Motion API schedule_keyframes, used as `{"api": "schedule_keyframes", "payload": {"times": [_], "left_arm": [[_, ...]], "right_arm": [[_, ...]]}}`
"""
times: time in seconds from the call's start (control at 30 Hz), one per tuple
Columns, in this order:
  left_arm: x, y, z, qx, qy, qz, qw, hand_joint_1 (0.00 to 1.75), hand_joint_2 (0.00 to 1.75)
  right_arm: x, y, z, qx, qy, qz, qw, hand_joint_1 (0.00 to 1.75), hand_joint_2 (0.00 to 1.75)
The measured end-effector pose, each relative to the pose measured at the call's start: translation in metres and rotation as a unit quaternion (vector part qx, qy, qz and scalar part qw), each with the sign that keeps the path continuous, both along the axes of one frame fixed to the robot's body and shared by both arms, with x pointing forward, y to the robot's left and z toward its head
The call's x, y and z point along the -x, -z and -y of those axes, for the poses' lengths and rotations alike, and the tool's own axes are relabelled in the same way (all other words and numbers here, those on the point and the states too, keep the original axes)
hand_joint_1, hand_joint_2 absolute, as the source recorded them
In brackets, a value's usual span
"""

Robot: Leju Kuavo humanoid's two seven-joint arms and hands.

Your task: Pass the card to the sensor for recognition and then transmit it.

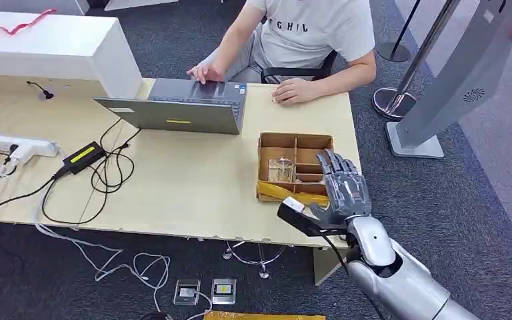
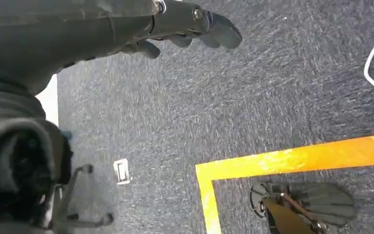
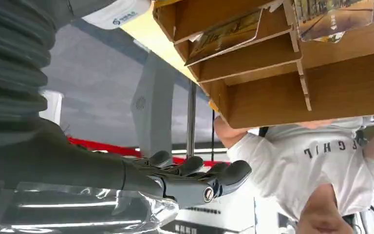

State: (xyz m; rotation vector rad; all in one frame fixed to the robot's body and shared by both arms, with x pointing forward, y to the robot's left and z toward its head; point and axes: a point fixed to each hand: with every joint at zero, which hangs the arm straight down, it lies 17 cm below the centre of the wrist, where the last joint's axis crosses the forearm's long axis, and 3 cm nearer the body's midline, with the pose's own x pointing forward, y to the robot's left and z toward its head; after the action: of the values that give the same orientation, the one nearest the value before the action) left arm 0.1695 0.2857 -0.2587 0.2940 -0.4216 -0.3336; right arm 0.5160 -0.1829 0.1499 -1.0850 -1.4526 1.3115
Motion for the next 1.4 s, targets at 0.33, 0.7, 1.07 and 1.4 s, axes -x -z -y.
{"api": "schedule_keyframes", "payload": {"times": [0.33,0.7,1.07,1.4], "left_arm": [[0.003,0.001,0.001,0.0,0.007,-0.01,1.0,0.0,0.0],[0.006,0.002,0.0,-0.004,0.007,-0.013,1.0,0.0,0.0],[0.008,0.002,0.003,-0.002,0.0,-0.014,1.0,0.0,0.0],[0.007,0.002,0.002,-0.008,0.012,-0.014,1.0,0.0,0.0]], "right_arm": [[-0.006,0.002,-0.003,0.031,-0.001,0.014,0.999,0.0,1.75],[-0.019,0.004,-0.016,0.047,-0.013,0.015,0.999,0.0,1.75],[-0.021,0.021,-0.026,0.052,-0.013,-0.006,0.999,0.0,1.75],[-0.022,0.033,-0.021,0.048,0.0,-0.029,0.998,0.0,1.75]]}}
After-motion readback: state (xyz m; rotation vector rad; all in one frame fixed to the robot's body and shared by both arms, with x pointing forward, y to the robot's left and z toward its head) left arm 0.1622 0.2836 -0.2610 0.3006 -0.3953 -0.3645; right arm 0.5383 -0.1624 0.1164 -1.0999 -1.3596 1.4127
